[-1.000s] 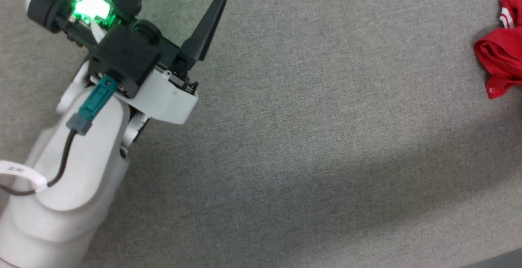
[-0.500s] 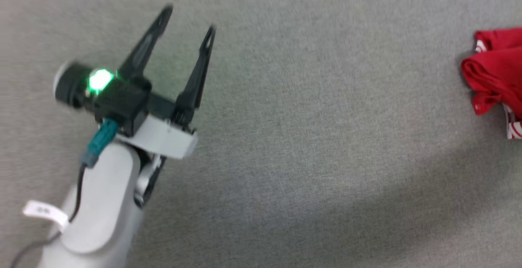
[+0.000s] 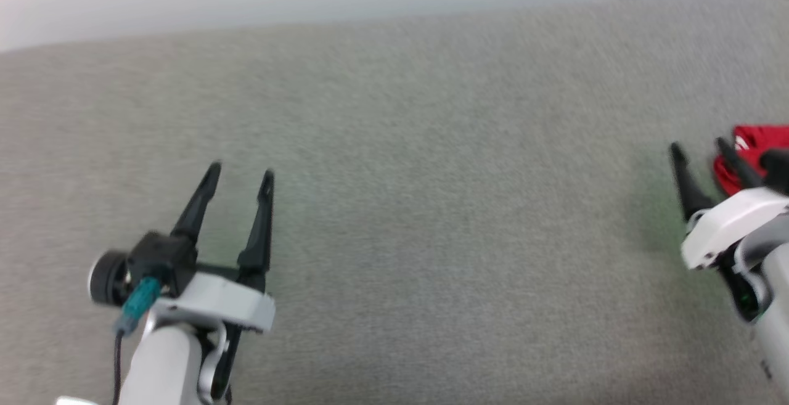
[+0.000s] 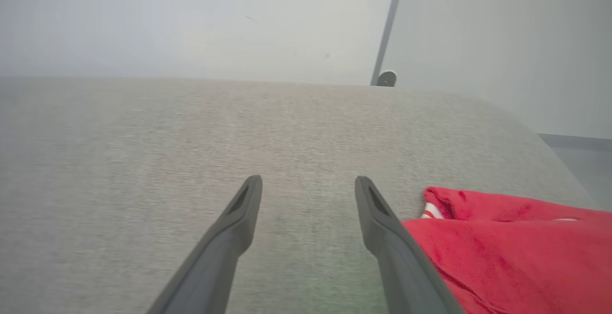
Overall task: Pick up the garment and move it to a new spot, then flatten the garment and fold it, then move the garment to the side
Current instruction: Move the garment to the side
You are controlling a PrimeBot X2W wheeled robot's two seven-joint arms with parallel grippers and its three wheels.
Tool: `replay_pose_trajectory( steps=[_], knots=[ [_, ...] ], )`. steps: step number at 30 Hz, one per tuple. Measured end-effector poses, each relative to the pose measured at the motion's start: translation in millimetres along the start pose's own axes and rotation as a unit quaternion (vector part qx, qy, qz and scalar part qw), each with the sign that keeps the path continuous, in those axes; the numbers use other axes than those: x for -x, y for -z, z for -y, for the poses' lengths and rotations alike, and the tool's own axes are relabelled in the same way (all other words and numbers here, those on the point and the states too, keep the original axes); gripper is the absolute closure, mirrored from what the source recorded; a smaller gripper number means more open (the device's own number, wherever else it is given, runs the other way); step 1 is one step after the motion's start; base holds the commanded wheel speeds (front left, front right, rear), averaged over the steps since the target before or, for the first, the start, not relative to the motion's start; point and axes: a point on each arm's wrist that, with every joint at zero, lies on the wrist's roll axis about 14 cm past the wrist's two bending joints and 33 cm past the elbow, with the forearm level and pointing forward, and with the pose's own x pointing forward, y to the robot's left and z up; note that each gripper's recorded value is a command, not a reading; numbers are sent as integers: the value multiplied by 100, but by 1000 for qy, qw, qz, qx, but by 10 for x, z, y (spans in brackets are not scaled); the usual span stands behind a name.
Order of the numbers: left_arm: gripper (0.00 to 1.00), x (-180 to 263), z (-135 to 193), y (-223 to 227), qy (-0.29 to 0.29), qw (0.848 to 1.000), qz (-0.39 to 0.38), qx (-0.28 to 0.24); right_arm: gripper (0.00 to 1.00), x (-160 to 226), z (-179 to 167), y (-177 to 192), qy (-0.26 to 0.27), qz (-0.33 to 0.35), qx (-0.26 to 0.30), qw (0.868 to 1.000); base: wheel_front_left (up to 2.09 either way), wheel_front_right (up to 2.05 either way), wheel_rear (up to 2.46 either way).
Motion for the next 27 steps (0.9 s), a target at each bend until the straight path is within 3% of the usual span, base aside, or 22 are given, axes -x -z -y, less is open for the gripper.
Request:
replay_pose_trajectory(
  steps=[8,16,27],
  knots=[
    [0,527,-289,-132,-60,998,-4,-8,0,159,-654,-312,-84,62,-43,994,0,0,0],
    [0,962,-366,-353,-91,996,17,-13,0,538,-721,-500,-90,114,-88,985,0,0,0],
    [0,1416,-404,-493,-121,992,36,-17,0,979,-786,-502,-96,147,-95,980,0,0,0]
  ],
)
